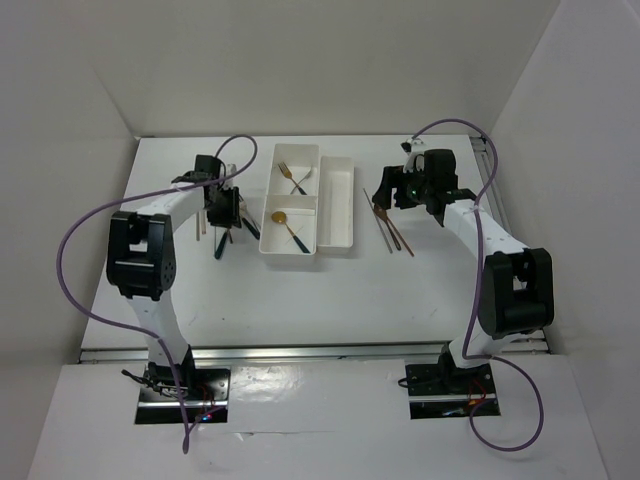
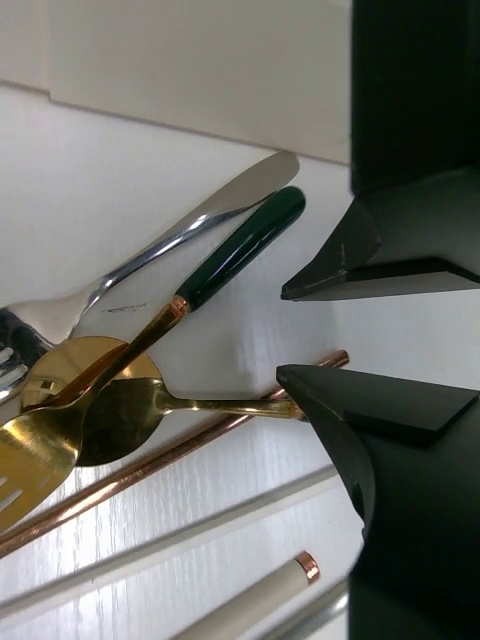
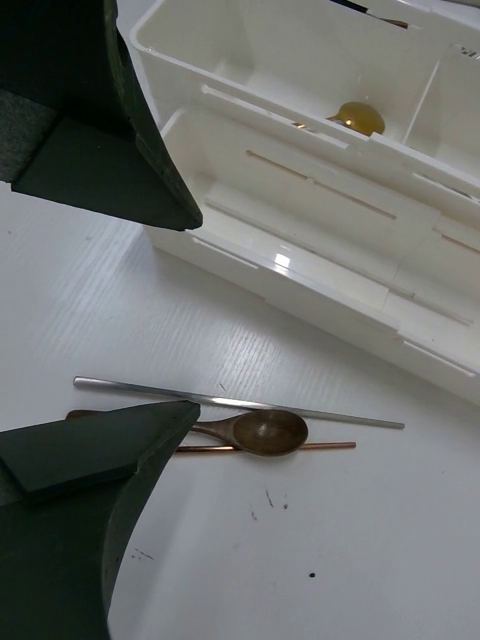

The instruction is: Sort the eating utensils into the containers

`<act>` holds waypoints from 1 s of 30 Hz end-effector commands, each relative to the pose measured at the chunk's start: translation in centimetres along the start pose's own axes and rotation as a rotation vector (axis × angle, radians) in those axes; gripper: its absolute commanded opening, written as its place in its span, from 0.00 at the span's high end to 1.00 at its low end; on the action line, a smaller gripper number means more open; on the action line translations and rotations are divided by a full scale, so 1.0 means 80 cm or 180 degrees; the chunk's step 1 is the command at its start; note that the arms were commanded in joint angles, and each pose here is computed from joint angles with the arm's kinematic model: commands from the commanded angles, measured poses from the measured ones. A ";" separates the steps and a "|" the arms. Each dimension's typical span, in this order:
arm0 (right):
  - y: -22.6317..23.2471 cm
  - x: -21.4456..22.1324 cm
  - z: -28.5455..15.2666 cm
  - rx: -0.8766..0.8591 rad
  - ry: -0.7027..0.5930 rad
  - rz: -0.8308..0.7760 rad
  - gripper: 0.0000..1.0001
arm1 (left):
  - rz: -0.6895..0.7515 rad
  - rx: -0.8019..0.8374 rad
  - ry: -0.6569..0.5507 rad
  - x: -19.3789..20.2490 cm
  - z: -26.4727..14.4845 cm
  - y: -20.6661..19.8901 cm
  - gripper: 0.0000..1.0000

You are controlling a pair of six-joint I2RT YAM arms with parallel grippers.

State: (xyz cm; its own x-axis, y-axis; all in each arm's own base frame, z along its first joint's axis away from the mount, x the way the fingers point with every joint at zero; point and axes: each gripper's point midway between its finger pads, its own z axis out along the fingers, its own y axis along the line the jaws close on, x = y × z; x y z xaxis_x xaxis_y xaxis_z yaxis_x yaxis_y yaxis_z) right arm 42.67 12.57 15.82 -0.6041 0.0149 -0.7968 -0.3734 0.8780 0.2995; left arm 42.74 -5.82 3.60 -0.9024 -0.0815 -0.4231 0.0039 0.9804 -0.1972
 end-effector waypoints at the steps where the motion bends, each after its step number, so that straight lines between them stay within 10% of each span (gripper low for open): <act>1: 0.002 -0.021 -0.002 -0.0036 -0.0161 -0.0057 0.23 | 0.0130 0.0003 -0.0444 -0.043 -0.054 -0.010 0.54; 30: 0.004 -0.005 -0.006 -0.0059 -0.0100 -0.0032 0.23 | -0.0114 0.0290 -0.0137 -0.055 -0.006 -0.039 0.54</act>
State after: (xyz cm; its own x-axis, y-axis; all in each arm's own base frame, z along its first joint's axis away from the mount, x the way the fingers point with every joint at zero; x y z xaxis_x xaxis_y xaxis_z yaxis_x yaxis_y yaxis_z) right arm 42.20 12.70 15.16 -0.6184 0.0127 -0.7858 -0.3761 0.8731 0.3101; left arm 46.26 -7.57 6.52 -0.8741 -0.0945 -0.4765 0.0381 0.9646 -0.2611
